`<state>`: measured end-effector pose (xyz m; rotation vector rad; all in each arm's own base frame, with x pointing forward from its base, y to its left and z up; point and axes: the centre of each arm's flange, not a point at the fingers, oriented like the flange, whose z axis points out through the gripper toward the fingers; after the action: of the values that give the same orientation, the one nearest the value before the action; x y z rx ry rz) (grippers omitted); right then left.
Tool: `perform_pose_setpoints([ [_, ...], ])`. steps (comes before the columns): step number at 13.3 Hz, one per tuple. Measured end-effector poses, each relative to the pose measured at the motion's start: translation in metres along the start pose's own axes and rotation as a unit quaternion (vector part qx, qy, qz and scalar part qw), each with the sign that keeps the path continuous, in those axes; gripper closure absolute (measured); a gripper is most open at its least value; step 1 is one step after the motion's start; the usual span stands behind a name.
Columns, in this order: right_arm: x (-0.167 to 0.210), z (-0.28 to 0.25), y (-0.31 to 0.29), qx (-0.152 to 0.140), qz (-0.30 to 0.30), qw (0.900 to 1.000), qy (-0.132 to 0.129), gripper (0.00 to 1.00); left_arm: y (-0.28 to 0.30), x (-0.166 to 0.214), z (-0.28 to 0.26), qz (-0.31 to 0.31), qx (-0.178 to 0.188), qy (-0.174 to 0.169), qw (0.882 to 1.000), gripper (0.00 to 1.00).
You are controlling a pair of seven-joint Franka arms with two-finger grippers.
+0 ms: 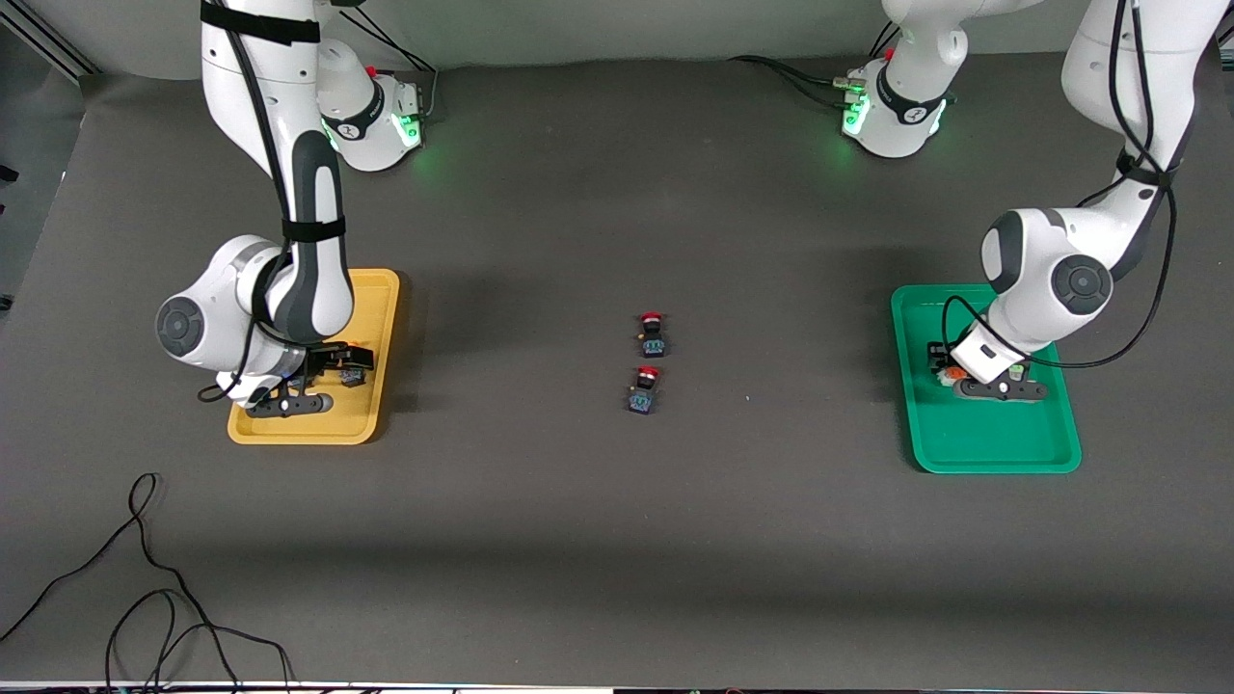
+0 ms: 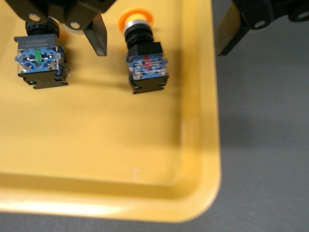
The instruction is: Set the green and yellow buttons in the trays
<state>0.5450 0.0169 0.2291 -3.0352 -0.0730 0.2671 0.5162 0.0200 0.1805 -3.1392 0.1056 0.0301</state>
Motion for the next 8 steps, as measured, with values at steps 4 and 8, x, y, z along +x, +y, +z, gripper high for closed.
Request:
perform_pose_setpoints([
  [4, 0.020, -0.094, -0.007, -0.007, -0.035, 0.999, -0.036, 0.00, 0.001, 0.003, -0.002, 0.003, 0.000, 0.005, 1.000, 0.30],
  [8, 0.023, -0.186, -0.024, -0.009, -0.054, 0.997, -0.053, 0.00, 0.003, 0.013, -0.049, 0.009, 0.007, 0.002, 1.000, 0.00],
])
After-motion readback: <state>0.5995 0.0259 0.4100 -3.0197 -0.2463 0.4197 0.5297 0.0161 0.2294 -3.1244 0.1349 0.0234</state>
